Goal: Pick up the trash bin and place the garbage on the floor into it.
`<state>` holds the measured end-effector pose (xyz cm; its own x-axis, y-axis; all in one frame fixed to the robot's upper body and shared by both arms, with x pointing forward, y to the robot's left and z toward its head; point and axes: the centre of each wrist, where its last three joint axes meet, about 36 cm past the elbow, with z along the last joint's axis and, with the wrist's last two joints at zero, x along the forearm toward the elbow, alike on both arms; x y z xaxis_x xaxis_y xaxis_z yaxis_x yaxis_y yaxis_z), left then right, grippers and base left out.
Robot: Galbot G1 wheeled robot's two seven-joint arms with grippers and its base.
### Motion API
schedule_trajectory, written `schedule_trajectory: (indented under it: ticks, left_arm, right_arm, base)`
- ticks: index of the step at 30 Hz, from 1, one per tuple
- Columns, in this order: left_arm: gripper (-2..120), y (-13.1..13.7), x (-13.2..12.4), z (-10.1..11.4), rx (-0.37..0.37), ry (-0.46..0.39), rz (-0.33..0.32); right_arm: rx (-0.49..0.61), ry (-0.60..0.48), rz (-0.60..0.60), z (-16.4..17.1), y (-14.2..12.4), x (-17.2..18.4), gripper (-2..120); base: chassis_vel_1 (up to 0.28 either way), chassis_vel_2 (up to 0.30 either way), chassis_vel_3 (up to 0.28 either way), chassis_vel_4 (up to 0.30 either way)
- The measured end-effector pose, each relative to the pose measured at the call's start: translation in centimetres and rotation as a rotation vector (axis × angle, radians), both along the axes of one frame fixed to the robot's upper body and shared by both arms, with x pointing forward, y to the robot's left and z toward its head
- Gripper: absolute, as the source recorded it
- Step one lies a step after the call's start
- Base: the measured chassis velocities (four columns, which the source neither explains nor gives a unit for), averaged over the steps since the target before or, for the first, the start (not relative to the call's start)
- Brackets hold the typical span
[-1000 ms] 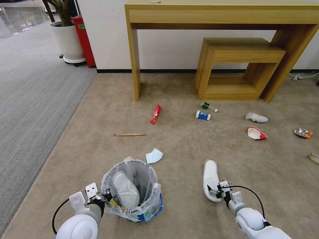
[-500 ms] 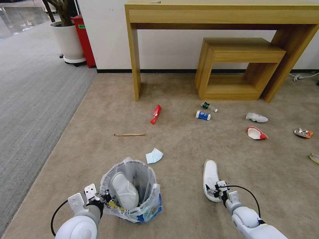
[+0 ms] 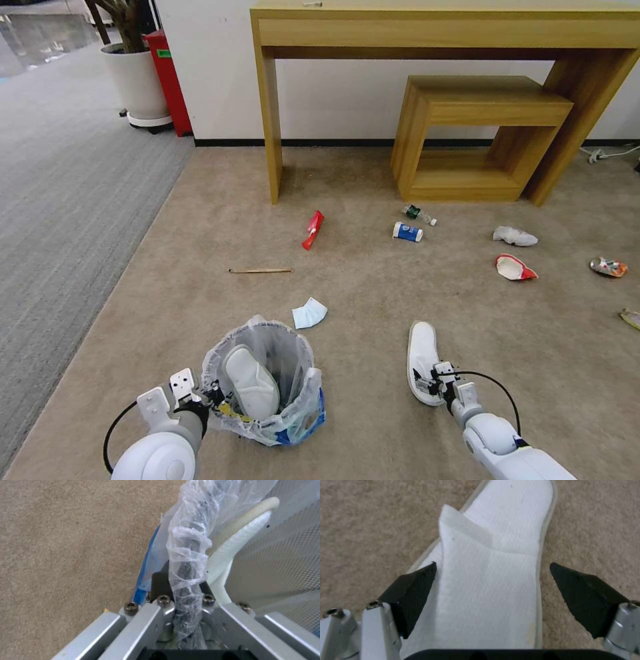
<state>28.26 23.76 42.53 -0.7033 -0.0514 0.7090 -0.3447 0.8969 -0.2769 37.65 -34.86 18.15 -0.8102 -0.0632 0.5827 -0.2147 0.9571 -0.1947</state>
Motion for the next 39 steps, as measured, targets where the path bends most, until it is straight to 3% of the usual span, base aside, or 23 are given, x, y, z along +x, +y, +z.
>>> schedule_trajectory:
  ticks: [9, 18, 23, 26, 28, 30, 32, 34, 39]
  left_arm:
    - [0, 0.0, 0.1, 0.1, -0.003, -0.004, -0.001]
    - [0, -0.1, -0.1, 0.2, -0.005, -0.009, 0.000]
    - [0, -0.1, -0.3, 0.3, -0.005, -0.010, 0.000]
    - [0, -0.2, -0.4, 0.3, -0.006, -0.010, 0.000]
    - [0, -0.2, -0.4, 0.3, -0.006, -0.010, 0.000]
    - [0, -0.3, -0.5, 0.2, -0.006, -0.012, -0.003]
    - [0, -0.3, -0.5, 0.3, -0.006, -0.012, -0.004]
    - [0, -0.4, -0.6, 0.4, -0.007, -0.016, -0.004]
    - [0, -0.5, -0.7, 0.5, -0.008, -0.018, -0.005]
  right_arm:
    - [-0.010, 0.010, -0.003, -0.8, 0.1, 0.3, 85]
    - [-0.015, 0.005, 0.002, -1.1, 0.2, 0.3, 70]
    - [-0.016, -0.004, 0.005, -1.1, 0.4, 0.3, 54]
    - [-0.017, -0.010, 0.005, -1.0, 0.5, 0.2, 39]
    - [-0.017, -0.011, 0.004, -1.0, 0.5, 0.2, 39]
    - [-0.019, -0.016, 0.001, -1.0, 0.3, 0.2, 27]
    - [-0.019, -0.017, 0.000, -1.0, 0.3, 0.2, 24]
    - [-0.022, -0.020, -0.001, -1.0, 0.2, 0.0, 11]
    - [-0.023, -0.025, -0.002, -1.1, 0.0, -0.1, 0]
  base:
    - [0.000, 0.000, 0.000, 0.000]
    - [0.000, 0.000, 0.000, 0.000]
    - [0.000, 0.000, 0.000, 0.000]
    - [0.000, 0.000, 0.000, 0.000]
    - [0.000, 0.000, 0.000, 0.000]
    - [0.000, 0.000, 0.000, 0.000]
    - [0.000, 0.000, 0.000, 0.000]
    - [0.000, 0.000, 0.000, 0.000]
    - [0.000, 0.000, 0.000, 0.000]
